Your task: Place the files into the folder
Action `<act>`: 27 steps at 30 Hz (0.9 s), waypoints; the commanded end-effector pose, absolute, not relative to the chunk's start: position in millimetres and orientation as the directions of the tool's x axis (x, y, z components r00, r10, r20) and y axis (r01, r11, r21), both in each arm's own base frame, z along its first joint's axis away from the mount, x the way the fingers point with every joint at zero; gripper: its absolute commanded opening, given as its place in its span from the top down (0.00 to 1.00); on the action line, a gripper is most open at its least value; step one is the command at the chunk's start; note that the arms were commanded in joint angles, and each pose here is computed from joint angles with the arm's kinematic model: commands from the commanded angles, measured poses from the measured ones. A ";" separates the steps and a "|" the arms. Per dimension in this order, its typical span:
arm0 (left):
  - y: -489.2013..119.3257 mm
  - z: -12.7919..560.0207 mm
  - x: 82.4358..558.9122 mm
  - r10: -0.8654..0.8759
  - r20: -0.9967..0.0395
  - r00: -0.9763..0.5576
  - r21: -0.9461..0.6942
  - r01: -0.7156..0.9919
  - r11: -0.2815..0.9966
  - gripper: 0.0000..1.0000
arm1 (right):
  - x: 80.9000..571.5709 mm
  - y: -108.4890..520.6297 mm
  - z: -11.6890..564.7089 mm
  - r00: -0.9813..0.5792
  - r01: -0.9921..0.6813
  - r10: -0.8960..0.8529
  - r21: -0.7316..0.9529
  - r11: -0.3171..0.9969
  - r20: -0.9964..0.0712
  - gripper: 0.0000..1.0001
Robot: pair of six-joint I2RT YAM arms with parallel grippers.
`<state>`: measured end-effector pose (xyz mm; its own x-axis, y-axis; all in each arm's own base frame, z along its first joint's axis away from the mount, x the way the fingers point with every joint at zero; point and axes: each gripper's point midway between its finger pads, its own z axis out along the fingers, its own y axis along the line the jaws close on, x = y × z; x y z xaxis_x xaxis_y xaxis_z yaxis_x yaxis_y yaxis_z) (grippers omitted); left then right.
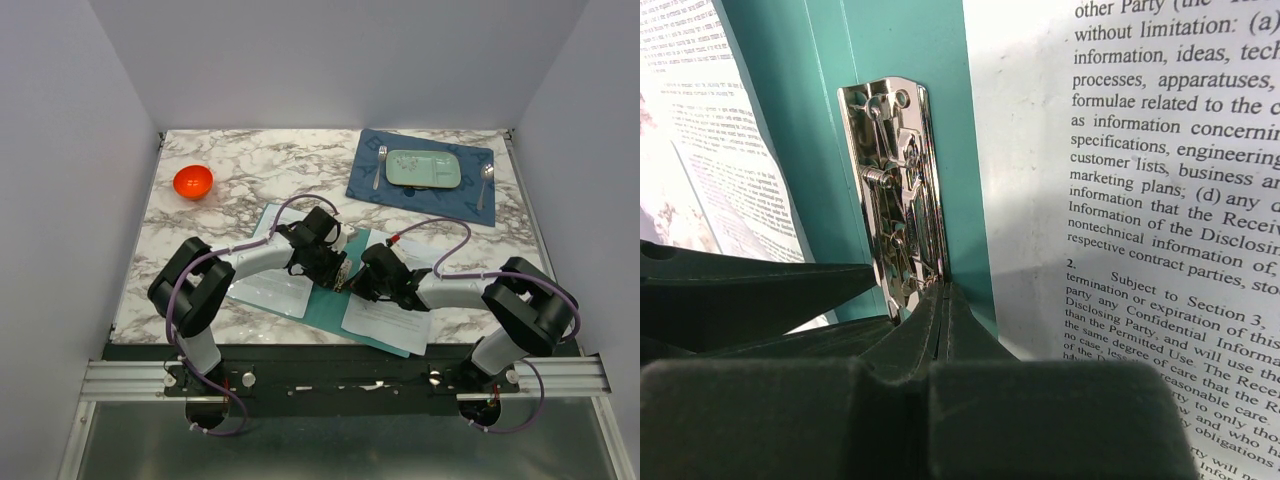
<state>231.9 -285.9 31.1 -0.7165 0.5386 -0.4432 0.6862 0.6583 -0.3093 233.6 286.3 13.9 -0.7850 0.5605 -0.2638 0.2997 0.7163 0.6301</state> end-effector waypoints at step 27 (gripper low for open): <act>-282.9 -5.9 226.3 0.573 -0.358 -0.737 -0.281 0.670 0.687 0.86 | 186.1 229.0 -52.4 -0.846 0.377 0.475 0.357 0.855 -0.243 1.00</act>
